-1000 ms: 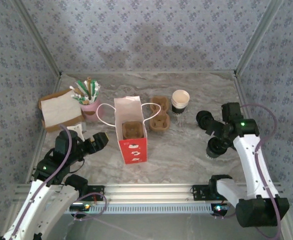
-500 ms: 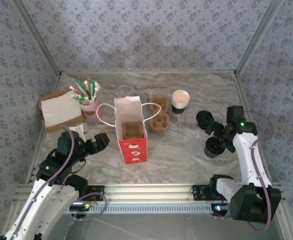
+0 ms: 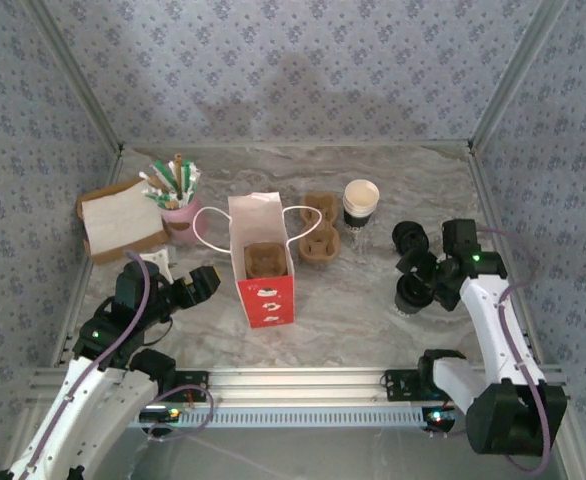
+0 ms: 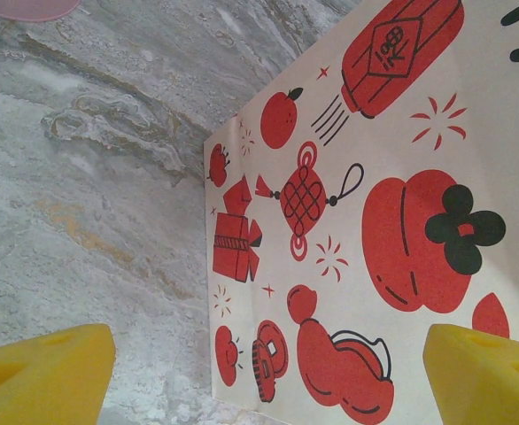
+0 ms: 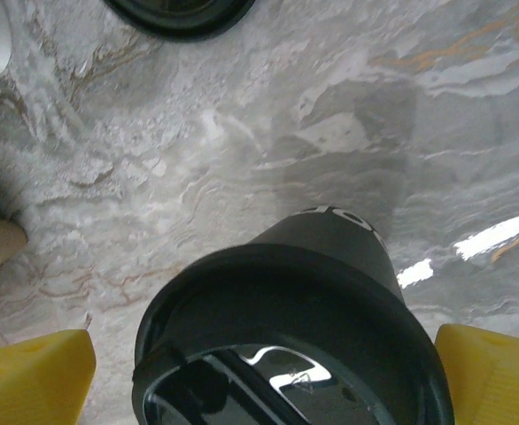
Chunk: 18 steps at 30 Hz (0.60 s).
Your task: Pack the takeout coffee
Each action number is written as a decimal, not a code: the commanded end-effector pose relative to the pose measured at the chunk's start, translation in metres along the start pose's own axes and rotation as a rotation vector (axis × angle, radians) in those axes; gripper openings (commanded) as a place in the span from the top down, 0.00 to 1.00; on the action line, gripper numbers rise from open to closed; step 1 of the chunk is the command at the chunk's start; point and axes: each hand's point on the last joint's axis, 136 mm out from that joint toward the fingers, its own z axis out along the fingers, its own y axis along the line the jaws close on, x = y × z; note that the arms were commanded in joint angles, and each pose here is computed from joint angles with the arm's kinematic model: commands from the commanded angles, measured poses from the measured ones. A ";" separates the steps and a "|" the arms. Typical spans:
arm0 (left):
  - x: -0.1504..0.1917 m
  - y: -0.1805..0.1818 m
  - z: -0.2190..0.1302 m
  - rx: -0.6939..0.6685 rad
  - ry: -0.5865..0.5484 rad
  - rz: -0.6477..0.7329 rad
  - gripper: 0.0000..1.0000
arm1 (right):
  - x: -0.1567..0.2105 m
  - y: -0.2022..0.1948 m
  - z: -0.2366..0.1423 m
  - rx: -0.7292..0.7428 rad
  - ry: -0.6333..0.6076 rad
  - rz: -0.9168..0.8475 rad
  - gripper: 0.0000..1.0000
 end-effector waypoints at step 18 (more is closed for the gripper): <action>-0.005 -0.008 -0.005 0.038 -0.023 0.006 0.10 | 0.031 -0.030 -0.020 0.223 -0.025 -0.015 0.00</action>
